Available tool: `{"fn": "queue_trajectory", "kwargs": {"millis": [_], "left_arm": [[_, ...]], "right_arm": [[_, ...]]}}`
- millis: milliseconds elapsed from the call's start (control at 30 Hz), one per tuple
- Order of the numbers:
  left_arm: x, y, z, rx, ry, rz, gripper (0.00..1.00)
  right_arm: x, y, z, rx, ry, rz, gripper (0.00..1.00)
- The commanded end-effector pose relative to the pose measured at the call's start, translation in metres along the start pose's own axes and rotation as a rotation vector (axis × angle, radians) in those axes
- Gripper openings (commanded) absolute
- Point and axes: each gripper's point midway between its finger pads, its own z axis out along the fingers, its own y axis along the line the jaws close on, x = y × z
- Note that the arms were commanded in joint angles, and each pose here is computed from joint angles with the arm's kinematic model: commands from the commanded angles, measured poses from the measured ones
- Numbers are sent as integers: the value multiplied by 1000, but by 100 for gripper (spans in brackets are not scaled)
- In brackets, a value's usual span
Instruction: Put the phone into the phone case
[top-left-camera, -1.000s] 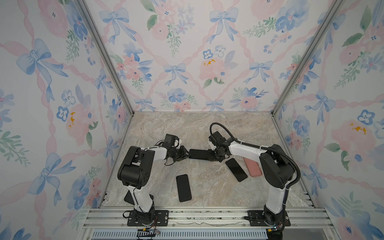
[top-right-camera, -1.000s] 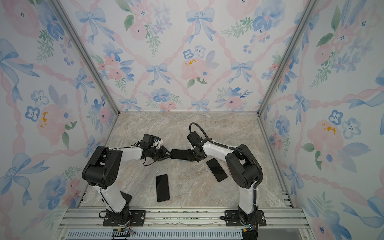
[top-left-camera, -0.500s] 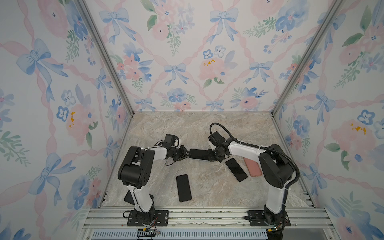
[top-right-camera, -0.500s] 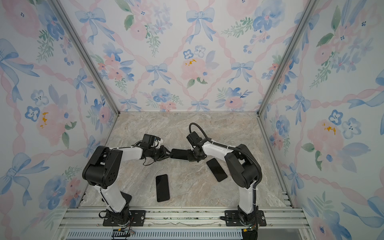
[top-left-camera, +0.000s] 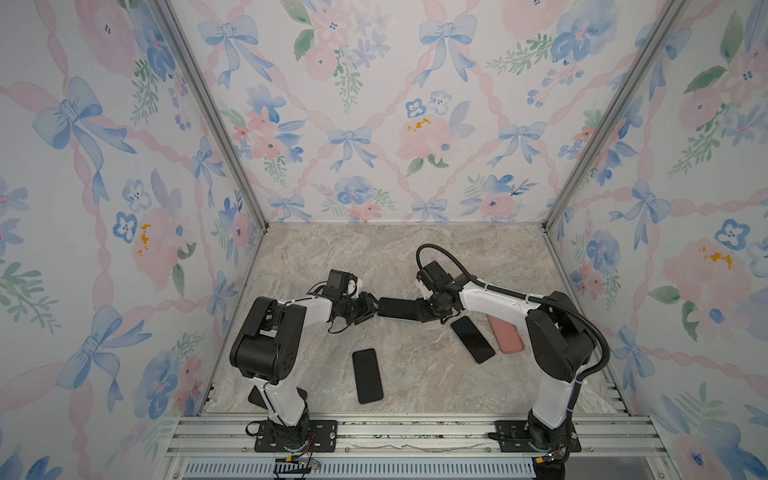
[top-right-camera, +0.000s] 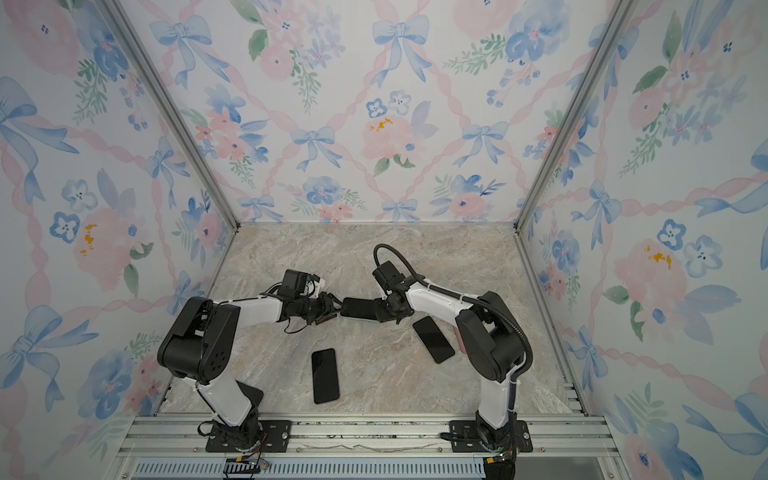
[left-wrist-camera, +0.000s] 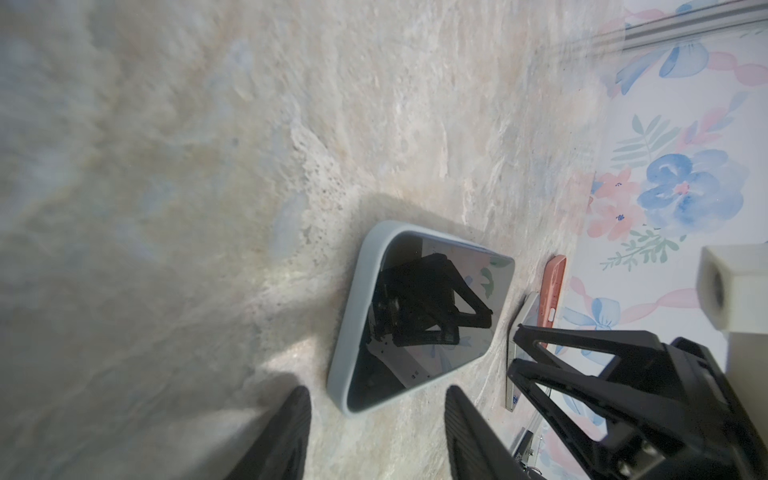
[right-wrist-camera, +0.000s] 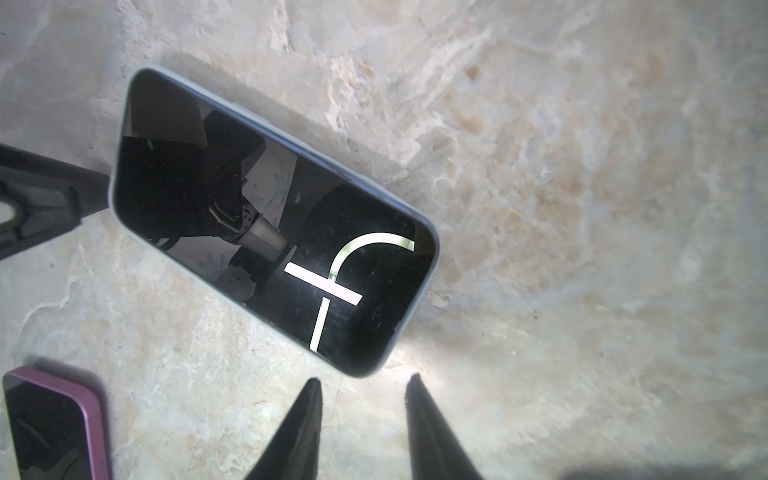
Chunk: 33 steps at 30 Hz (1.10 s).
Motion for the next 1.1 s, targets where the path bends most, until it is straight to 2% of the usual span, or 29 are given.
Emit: {"fn": "queue_trajectory", "kwargs": {"millis": [0,167,400,500,800,1067], "left_arm": [[15,2,0,-25,26,-11,55],[21,3,-1,-32,29,-12,57],[26,-2,6,-32,49,-2,58],[27,0,10,-36,59,-6,58],[23,2,20,-36,73,-12,57],[21,3,27,-30,82,-16,55]], "right_arm": [[-18,1,-12,-14,-56,-57,38],[-38,-1,-8,-32,-87,-86,43],[-55,-5,6,-49,-59,-139,62],[-59,-5,12,-66,-49,-146,66],[-51,3,32,-132,4,-128,67],[-39,4,35,-147,50,-125,61]]}}
